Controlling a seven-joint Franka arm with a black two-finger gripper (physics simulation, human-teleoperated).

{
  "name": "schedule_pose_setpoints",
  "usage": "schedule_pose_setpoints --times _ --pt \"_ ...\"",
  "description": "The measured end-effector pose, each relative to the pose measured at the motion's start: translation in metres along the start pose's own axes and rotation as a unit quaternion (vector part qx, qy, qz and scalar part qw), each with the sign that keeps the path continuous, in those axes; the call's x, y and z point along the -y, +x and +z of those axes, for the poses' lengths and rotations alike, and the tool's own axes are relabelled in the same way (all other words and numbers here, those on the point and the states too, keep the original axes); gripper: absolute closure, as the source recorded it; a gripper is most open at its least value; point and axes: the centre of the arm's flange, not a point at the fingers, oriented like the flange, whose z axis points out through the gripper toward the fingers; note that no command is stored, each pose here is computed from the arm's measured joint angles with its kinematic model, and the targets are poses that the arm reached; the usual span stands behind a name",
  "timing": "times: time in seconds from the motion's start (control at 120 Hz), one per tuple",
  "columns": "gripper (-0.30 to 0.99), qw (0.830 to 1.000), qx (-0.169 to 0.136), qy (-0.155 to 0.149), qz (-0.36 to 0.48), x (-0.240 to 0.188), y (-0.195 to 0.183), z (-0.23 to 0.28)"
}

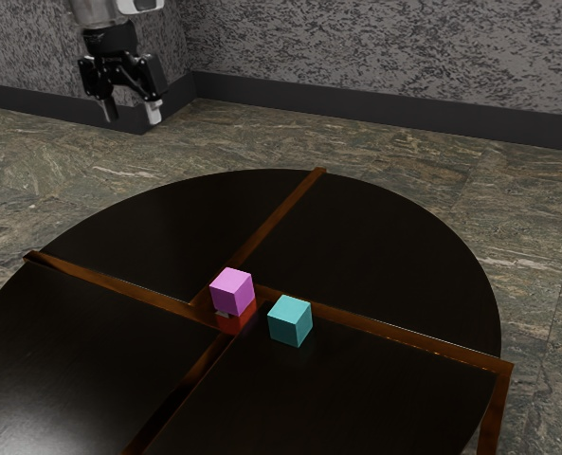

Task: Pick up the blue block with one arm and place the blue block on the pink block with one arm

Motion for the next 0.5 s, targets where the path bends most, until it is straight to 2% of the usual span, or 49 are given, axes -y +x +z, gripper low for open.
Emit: schedule_pose_setpoints --times 0.15,0.192,0.242,0.292,0.342,0.383,0.425,0.458,0.5 --pt "0.00 1.000 -0.003 0.002 -0.003 0.003 -0.001 -0.003" --pt "0.00 0.999 -0.032 0.005 0.000 0.000 -0.014 -0.033" --pt "0.00 0.996 -0.083 0.002 0.023 -0.022 -0.045 -0.083" --pt "0.00 0.992 -0.106 0.001 0.074 -0.072 -0.066 -0.105" --pt "0.00 0.982 -0.106 0.023 0.155 -0.164 -0.085 -0.100" --pt "0.00 0.969 -0.088 0.045 0.227 -0.252 -0.112 -0.077" --pt "0.00 0.956 -0.061 0.073 0.276 -0.317 -0.134 -0.036" --pt "0.00 0.949 -0.042 0.094 0.297 -0.348 -0.144 0.001" --pt "0.00 0.946 -0.018 0.111 0.304 -0.368 -0.147 0.049"
